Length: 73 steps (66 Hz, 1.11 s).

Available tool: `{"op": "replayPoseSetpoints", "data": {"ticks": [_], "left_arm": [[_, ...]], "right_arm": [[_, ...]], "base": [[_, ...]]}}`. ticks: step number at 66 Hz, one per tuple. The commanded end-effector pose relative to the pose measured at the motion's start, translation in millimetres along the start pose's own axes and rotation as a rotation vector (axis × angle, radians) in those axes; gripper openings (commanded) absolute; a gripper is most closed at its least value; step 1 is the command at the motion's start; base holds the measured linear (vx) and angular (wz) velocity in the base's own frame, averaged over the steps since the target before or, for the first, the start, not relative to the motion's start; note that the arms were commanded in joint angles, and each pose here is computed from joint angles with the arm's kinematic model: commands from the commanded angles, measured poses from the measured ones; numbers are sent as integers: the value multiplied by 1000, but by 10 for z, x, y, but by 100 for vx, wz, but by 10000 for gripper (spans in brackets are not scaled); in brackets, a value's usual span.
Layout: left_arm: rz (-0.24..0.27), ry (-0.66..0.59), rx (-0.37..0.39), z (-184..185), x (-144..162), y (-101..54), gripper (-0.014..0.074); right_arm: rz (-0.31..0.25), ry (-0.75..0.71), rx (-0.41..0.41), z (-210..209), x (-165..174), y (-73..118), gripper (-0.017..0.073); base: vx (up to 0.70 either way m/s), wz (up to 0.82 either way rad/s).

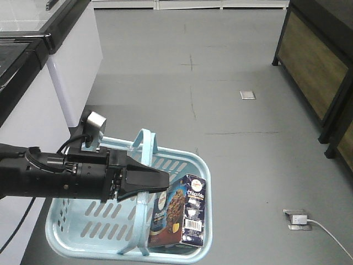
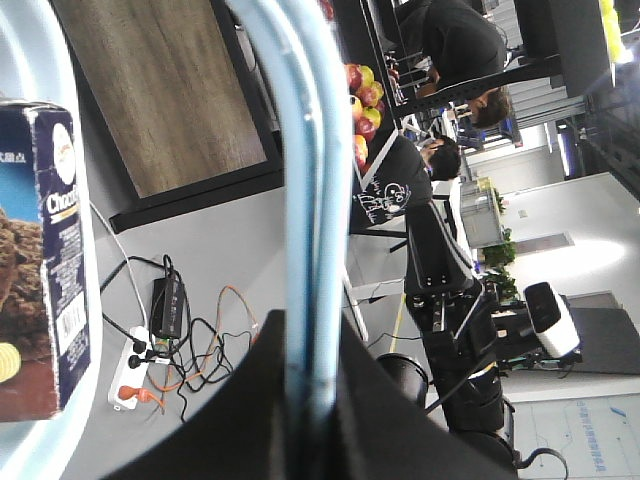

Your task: Left arm holds basket, right arm returns cookies

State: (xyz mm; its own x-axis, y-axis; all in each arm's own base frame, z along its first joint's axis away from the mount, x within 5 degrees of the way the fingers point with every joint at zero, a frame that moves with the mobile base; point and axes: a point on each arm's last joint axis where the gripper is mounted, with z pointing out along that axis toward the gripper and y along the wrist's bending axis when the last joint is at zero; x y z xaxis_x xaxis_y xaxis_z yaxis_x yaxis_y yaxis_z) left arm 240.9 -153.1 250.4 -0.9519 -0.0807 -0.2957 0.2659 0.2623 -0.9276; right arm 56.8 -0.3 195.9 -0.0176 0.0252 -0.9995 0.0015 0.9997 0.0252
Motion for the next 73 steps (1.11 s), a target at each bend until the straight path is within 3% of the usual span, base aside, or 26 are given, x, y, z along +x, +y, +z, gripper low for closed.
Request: {"op": "replayPoseSetpoints", "data": {"ticks": [1,40,73], "left_arm": [[41,-62,161,-49,-80,-326,-3],[41,-60,164,-49,-78,-329,-3],[41,-60,164,-49,-78,-329,-3]], "right_arm": [[-11,-68,0,-4,-17,2,-10],[-11,-68,0,-4,-17,2,-10],[-11,-68,0,-4,-17,2,-10]], "base": [[0,0],[2,-1],[21,7]]}}
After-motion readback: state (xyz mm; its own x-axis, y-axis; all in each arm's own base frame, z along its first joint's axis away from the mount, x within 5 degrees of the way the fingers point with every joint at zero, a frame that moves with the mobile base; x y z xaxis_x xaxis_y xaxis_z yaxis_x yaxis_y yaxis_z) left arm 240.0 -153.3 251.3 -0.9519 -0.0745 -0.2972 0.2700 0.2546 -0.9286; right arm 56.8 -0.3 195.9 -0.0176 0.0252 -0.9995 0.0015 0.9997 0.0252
